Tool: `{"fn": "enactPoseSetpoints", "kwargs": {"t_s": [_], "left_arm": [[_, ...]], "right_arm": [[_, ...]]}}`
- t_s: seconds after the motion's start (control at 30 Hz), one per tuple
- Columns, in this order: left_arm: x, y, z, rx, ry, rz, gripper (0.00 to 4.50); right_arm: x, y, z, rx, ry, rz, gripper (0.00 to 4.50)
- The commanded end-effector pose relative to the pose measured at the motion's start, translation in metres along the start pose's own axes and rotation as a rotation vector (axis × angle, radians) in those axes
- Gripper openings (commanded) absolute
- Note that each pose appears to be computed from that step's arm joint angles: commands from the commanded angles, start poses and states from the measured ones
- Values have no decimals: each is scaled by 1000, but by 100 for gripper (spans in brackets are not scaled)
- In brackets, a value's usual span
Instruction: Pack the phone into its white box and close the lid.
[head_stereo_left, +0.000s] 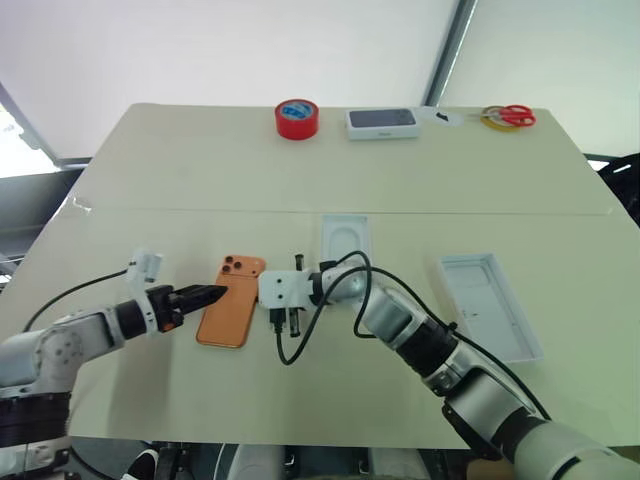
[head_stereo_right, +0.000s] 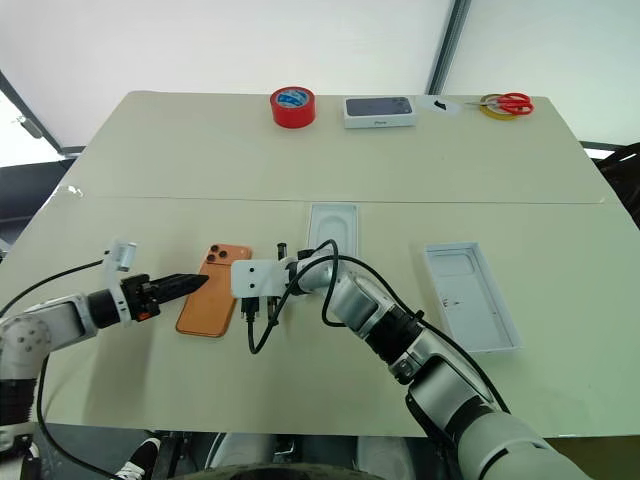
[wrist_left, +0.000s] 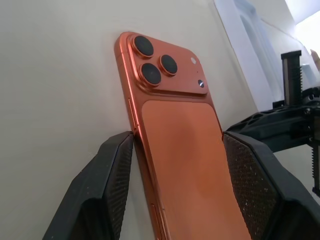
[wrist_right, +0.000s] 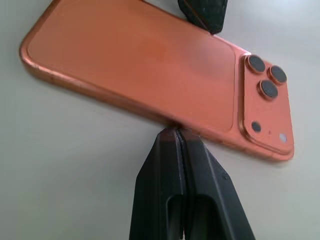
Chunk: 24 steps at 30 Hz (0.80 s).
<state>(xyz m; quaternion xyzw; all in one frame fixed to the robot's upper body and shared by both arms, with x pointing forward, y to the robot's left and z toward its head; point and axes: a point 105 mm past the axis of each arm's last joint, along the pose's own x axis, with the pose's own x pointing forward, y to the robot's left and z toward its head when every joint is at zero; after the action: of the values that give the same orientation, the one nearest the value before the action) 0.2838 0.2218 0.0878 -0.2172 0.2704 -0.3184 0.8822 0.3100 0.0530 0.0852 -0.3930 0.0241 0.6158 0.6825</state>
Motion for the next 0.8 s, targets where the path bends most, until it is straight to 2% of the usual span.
{"fn": "enactPoseSetpoints", "kwargs": {"t_s": [0.03,0.23,0.33,0.43,0.8], "left_arm": [[27,-29,-36,-124,144,-146,297],[30,-48,-21,-114,145,-199,297],[30,-44,-11,-91,121,-156,297],[25,-37,-6,-142,79,-145,297],[13,-23,-11,-240,40,-142,297]], "right_arm": [[-1,-5,0,10,5,-22,2],[-2,-6,-4,19,12,-32,2],[-1,-6,-2,13,6,-34,2],[-2,-7,-3,23,7,-36,2],[-3,-7,-5,8,14,-37,2]]}}
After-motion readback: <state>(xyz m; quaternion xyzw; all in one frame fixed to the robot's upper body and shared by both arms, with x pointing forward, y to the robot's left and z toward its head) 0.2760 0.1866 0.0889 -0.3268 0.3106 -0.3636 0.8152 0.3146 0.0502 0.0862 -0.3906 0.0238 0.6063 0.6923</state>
